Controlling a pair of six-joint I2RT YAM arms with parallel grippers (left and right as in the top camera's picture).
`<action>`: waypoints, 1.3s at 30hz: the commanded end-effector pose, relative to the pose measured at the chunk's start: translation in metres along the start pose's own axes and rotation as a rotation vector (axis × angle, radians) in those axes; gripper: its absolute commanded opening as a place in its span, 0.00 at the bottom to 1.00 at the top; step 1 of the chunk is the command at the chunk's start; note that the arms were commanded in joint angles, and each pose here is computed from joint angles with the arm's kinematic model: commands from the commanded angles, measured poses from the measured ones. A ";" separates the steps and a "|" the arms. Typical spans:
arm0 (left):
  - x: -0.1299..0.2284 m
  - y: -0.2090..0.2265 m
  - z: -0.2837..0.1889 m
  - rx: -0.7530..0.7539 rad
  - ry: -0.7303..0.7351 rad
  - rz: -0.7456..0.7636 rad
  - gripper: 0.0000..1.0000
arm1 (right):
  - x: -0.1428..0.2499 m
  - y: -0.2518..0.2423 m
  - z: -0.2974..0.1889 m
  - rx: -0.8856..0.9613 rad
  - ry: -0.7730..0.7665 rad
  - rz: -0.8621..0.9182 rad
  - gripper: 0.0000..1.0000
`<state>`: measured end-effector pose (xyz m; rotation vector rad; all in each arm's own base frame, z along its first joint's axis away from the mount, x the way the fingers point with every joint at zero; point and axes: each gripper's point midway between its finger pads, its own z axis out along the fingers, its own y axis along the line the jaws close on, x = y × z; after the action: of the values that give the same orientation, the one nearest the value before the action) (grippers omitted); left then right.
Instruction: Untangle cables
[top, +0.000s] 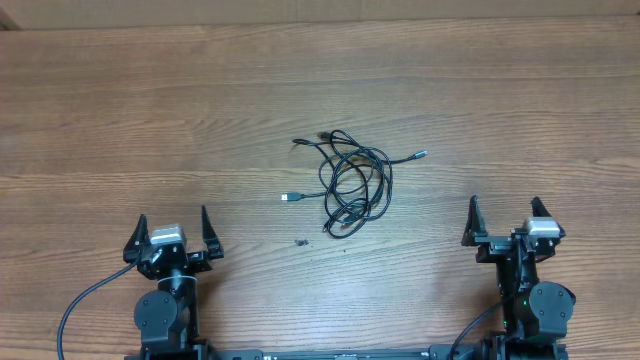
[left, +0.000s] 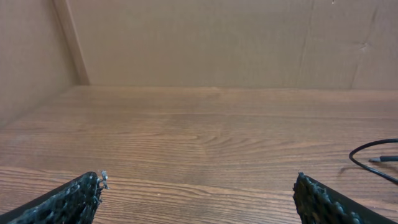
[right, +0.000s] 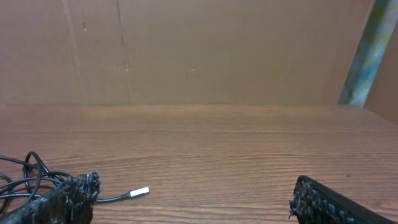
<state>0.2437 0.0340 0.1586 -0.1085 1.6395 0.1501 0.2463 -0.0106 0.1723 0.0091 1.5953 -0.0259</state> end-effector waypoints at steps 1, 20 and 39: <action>0.001 0.003 0.000 -0.018 -0.001 0.011 1.00 | 0.004 0.001 0.001 -0.007 0.007 -0.004 1.00; 0.000 0.000 0.000 0.001 -0.003 0.010 0.99 | 0.004 0.001 0.001 -0.007 0.007 -0.004 1.00; -0.072 -0.005 -0.030 0.054 -0.039 0.009 1.00 | 0.004 0.001 0.001 -0.006 0.007 -0.004 1.00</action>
<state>0.2294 0.0249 0.1975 -0.0732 1.6602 0.1116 0.2463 -0.0106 0.1721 0.0092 1.5961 -0.0258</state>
